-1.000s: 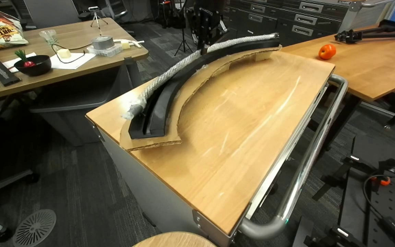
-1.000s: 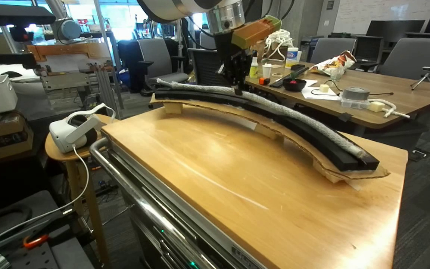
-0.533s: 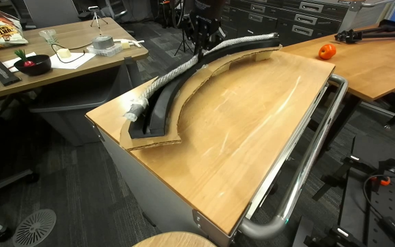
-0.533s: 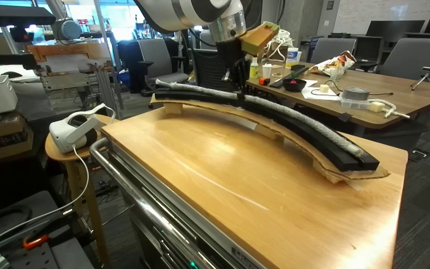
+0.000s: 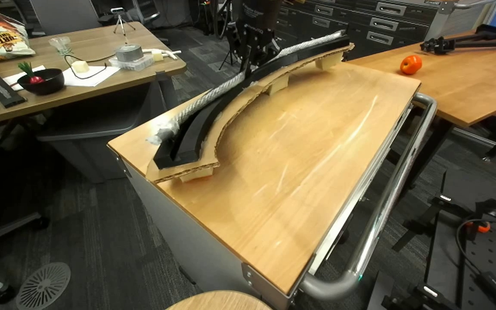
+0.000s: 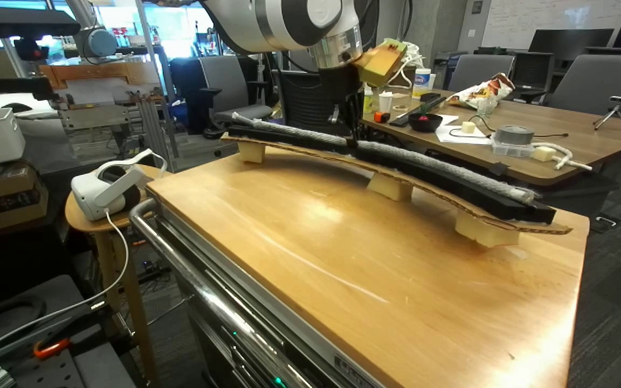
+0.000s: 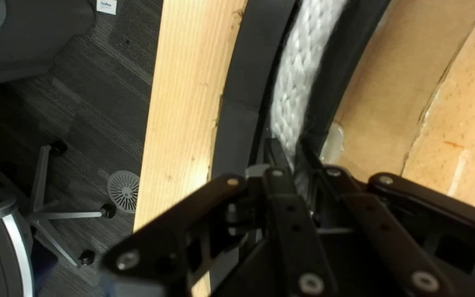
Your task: Place the white rope on the curved black board
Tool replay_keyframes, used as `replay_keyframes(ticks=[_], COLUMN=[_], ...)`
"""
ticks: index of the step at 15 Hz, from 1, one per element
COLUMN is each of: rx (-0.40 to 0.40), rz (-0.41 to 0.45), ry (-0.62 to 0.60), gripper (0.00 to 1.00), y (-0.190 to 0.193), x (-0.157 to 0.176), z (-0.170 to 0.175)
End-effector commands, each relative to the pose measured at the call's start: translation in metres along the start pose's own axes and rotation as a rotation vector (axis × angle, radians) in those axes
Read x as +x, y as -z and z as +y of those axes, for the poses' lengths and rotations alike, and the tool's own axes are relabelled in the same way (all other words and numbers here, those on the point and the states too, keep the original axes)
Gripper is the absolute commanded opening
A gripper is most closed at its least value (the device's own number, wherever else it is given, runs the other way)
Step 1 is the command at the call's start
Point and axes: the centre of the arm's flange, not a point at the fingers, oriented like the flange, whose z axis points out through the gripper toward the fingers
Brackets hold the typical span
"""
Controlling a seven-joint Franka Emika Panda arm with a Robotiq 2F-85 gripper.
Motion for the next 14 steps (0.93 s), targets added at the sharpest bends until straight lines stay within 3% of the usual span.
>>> replay_keyframes(ticks=[1,7,14], rx=[-0.023,-0.033,-0.052], rz=[0.043,0.053,0.082], ry=[-0.049,-0.118,-0.12], gripper=[0.03,0.03,0.03], y=[0.001,-0.002,-0.006], x=[-0.02,-0.037,-0.025], z=[0.001,-0.002,0.001])
